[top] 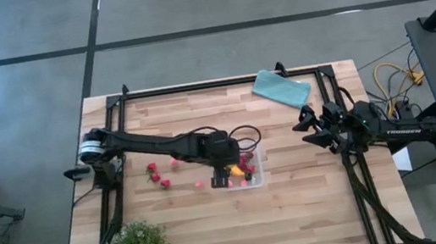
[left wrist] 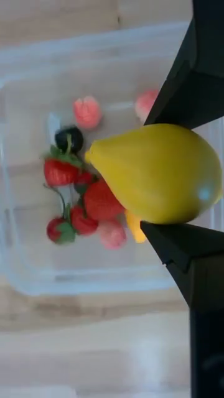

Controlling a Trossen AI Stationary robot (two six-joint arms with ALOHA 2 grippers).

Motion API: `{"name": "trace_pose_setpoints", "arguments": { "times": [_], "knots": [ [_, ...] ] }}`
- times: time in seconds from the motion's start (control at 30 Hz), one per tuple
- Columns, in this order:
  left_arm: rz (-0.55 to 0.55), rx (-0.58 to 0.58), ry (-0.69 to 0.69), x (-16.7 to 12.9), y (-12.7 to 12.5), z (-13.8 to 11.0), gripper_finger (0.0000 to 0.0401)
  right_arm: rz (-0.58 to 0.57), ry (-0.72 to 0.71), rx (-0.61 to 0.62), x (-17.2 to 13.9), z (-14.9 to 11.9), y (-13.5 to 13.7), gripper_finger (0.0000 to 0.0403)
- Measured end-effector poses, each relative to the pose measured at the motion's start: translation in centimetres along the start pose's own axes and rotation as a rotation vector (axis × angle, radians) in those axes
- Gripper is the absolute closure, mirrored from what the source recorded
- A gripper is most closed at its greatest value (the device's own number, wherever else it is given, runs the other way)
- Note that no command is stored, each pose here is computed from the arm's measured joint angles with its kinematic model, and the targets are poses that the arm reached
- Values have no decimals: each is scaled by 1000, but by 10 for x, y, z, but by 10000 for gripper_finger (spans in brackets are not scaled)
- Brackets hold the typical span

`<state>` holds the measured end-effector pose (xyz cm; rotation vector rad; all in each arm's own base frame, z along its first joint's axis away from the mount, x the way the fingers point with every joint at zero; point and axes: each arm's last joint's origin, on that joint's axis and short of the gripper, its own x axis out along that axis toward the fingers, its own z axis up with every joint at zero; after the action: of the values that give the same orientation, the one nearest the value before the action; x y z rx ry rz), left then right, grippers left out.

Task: Pick and placing Produce into tupperware
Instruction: Put the yellow lemon into the transparent bin, then put the pink peach into the transparent bin

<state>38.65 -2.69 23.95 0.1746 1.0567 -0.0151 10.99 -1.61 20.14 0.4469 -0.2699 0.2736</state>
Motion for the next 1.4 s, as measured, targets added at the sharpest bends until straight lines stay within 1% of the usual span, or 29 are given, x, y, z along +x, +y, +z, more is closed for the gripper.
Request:
{"name": "trace_pose_setpoints", "arguments": {
  "times": [0.2,0.33,0.47,0.53,0.57,0.63,0.67,0.77,0.87,1.03,1.4],
  "knots": [
    [3,-1,-8,-10,1,5,163,-5,7,4,0,-1,-1,174],
    [6,-18,-21,-27,3,3,142,-5,9,5,1,-1,-1,174],
    [-20,-10,136,-42,3,-18,136,-5,8,5,1,-1,-1,174],
    [-66,-3,204,-45,1,-30,136,-6,9,5,1,-1,-1,174],
    [-96,0,217,-45,-1,-35,136,-6,9,5,1,-1,-1,174],
    [-146,15,221,-43,-8,-44,139,-6,10,5,1,-1,-1,174],
    [-161,41,226,-40,-12,-48,141,-6,9,5,1,-1,-1,174],
    [-183,131,219,-31,-23,-59,150,-7,9,5,1,-1,-1,174],
    [-191,167,196,-21,-31,-66,157,-6,10,5,1,-1,-1,174],
    [-197,180,185,-9,-38,-77,159,-6,10,5,1,-1,-1,174],
    [-194,172,206,10,-41,-94,160,-5,9,5,1,-1,-1,174]
  ]
}}
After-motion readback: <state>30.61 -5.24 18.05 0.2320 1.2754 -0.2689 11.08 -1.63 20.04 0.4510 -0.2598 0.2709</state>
